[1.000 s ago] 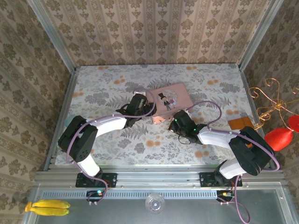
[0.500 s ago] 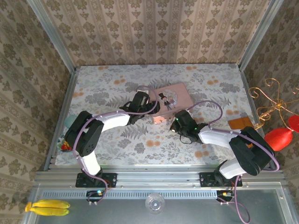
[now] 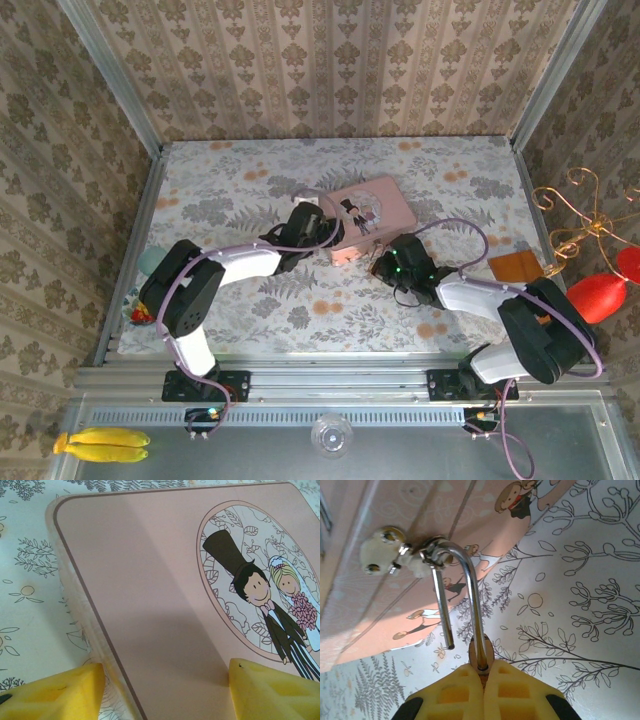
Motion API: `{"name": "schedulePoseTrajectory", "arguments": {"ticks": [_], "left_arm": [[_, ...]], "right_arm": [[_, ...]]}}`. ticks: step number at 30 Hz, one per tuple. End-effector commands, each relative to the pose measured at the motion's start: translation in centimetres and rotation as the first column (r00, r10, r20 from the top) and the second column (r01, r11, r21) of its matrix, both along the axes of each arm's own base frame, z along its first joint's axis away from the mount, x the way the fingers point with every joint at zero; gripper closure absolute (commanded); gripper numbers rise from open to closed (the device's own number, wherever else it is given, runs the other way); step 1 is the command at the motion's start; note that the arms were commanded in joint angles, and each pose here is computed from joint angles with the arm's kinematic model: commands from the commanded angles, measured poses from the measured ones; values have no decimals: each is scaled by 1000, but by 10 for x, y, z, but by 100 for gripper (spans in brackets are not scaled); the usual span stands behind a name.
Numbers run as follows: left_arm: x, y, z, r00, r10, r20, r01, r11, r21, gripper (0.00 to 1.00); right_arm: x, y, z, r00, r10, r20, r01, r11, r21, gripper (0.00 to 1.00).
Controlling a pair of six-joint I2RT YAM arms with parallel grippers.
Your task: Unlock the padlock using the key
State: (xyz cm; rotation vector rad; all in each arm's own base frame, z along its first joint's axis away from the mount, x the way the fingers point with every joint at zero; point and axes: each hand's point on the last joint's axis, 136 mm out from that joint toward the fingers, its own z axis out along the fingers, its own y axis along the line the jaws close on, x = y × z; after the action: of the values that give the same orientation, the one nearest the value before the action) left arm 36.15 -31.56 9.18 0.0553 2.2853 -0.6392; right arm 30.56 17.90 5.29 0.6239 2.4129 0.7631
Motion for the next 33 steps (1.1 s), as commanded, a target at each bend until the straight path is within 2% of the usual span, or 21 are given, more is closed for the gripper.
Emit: {"name": "schedulePoseTrajectory", "arguments": {"ticks": [1,5,13,22,33], "left_arm": [[-45,31,-76,980,24,-196,21,975,222,34],[-53,26,-81,979,16,-204,30,975,221,34],[-56,27,-85,979,29,-203,18,974,226,34],[-58,24,-90,974,17,-225,39,969,244,34],[-58,28,-91,974,36,-223,22,968,251,34]], "right_arm": [[15,-14,16,993,-109,42,107,993,40,100],[20,-20,18,988,-154,30,151,986,76,100],[24,-34,12,978,-206,-20,207,976,73,100],[33,-25,27,978,-205,-34,208,961,180,100],[37,-49,10,949,-300,-93,311,940,140,100]]}}
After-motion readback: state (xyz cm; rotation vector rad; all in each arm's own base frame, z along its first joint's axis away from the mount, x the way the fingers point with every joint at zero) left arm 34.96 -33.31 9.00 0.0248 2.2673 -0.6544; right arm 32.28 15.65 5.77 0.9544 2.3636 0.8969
